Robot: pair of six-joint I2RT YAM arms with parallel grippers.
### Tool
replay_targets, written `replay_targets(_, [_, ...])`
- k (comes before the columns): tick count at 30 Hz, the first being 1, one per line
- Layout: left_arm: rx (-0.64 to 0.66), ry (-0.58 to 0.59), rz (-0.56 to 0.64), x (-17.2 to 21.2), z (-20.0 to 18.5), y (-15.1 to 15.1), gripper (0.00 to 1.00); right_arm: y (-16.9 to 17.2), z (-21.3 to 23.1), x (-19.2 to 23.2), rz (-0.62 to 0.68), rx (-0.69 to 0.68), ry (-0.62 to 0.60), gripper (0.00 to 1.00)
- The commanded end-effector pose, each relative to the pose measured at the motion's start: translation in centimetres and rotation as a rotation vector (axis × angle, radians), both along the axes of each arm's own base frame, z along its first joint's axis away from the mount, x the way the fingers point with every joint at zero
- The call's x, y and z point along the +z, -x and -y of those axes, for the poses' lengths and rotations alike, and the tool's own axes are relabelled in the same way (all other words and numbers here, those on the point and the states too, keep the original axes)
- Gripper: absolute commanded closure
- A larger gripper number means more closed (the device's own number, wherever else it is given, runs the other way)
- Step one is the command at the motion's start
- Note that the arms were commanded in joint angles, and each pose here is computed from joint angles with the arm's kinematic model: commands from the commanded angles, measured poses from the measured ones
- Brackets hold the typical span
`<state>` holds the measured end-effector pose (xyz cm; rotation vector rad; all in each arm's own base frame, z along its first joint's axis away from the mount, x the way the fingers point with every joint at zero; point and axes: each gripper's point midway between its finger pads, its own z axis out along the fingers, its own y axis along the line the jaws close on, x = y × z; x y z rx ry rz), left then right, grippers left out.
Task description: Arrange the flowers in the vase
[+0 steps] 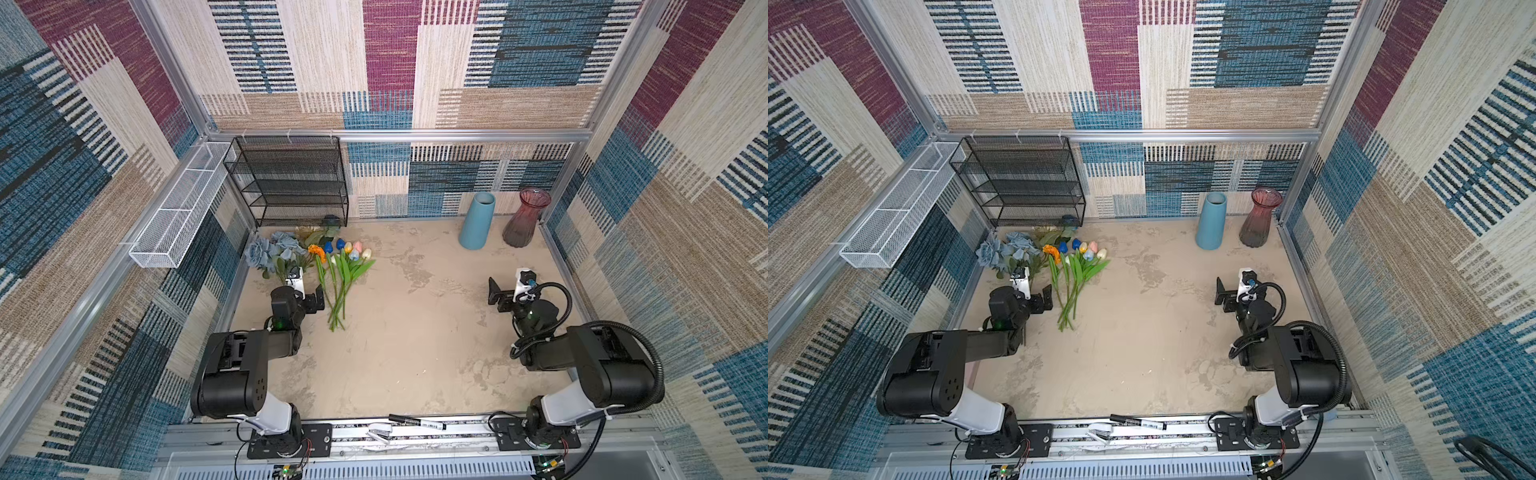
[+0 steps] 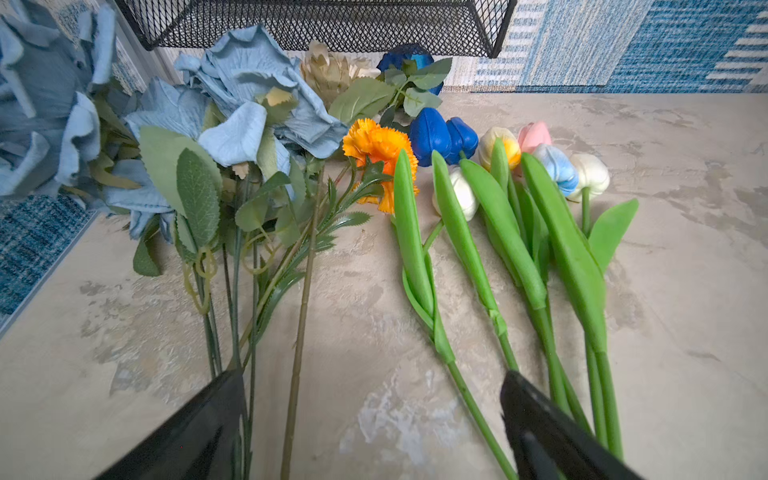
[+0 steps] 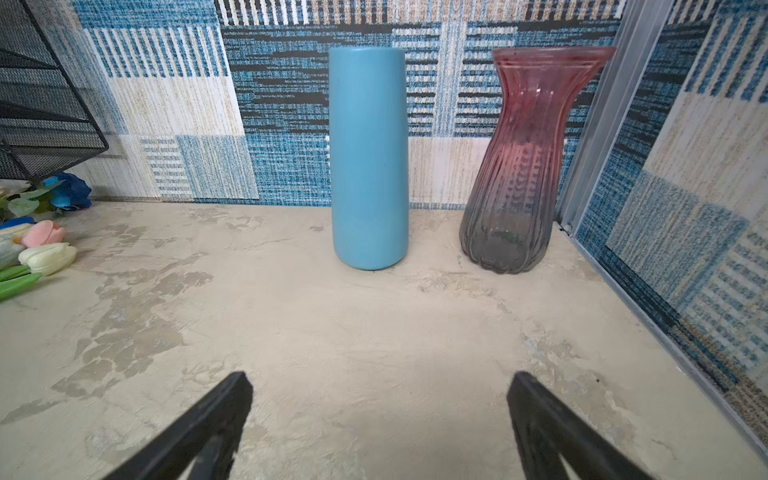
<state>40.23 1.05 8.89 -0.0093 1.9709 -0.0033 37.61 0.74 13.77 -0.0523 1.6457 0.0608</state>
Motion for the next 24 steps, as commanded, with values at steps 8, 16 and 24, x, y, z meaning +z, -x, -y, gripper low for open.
replay_targets(8, [-0.018, 0.010, 0.009, 0.31, 0.19, -0.31, 0.01, -0.12, -0.04, 0.55, 0.019, 0.001, -0.003, 0.00])
replay_targets(16, [-0.017, 0.006, 0.014, 0.41, 0.16, -0.26, 0.01, -0.27, 0.04, 0.47, 0.015, 0.000, -0.005, 0.00])
replay_targets(24, [-0.043, 0.025, 0.018, 0.35, 0.41, -0.14, 0.01, -0.21, 0.01, 0.45, 0.013, 0.006, -0.010, 0.00])
